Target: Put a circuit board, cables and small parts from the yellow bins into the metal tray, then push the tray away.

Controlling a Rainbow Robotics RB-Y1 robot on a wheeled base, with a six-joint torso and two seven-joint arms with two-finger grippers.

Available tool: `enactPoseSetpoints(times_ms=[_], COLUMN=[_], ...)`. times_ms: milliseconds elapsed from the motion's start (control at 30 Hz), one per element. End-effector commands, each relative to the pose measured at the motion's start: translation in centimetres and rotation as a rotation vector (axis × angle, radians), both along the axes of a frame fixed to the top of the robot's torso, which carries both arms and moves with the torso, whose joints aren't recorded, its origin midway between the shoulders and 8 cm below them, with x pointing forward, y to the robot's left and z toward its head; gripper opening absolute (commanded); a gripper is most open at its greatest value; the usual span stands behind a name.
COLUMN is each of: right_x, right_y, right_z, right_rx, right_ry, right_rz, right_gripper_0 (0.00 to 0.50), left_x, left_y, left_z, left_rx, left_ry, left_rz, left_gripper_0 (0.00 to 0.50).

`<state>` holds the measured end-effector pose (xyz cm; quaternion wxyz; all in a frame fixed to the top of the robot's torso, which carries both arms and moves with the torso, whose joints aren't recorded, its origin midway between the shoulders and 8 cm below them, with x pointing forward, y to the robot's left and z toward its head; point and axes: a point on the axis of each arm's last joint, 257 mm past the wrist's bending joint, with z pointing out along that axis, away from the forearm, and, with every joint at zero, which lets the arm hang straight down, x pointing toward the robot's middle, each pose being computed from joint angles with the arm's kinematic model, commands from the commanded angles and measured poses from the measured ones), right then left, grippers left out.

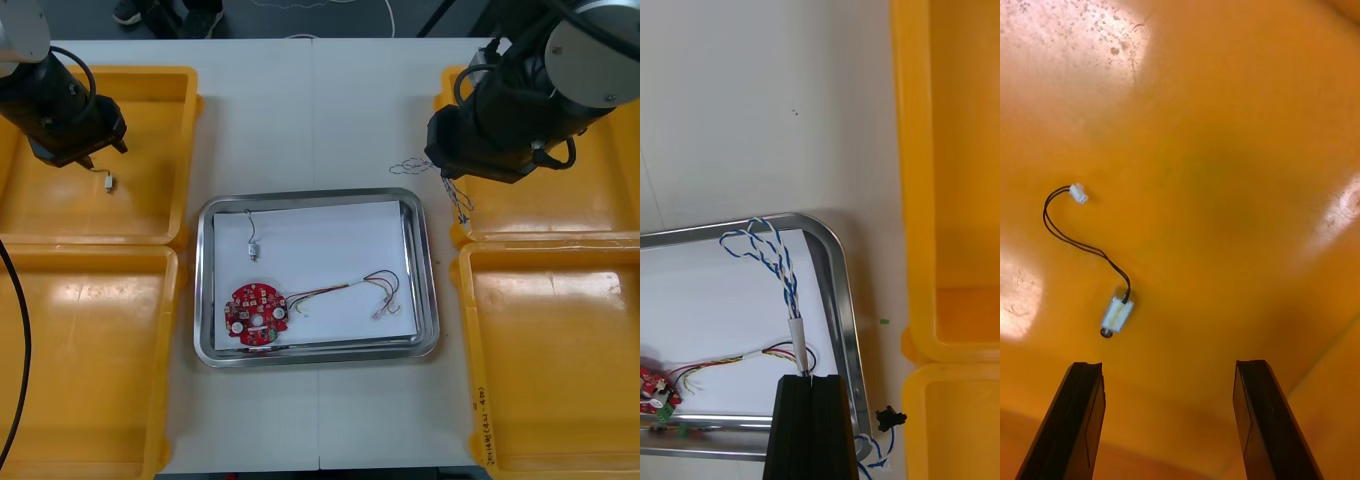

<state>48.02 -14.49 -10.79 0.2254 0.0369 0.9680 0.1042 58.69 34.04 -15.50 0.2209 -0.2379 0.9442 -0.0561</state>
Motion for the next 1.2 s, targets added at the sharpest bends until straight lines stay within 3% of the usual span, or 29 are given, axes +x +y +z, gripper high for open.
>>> enactPoseSetpoints(times_ms=[33,400,767,1200], right_x=[-0.7,-1.2,-1.9,-0.6], right_y=[4.6,11.0,12.4,13.4], right_z=[1.3,-0.4,-2.7,-5.3], right_rx=[-0.028,-0.116,-0.346,-0.525], right_ry=[-0.08,-0.173,-0.24,-0.298], right_rz=[0.096,0.231,0.544,0.793], right_gripper_0=[0.0,0.0,0.0,0.0], left_x=[2.3,2.0,2.3,2.3], left_y=[2.0,2.5,2.5,2.0], left_z=[4.3,1.5,-0.7,-2.8], left_rx=[0.087,0.184,0.223,0.207], left_ry=[-0.09,-0.035,-0.015,0.0], left_rz=[-0.073,-0.246,-0.304,-0.32], left_gripper_0=[0.5,0.5,0.5,0.5])
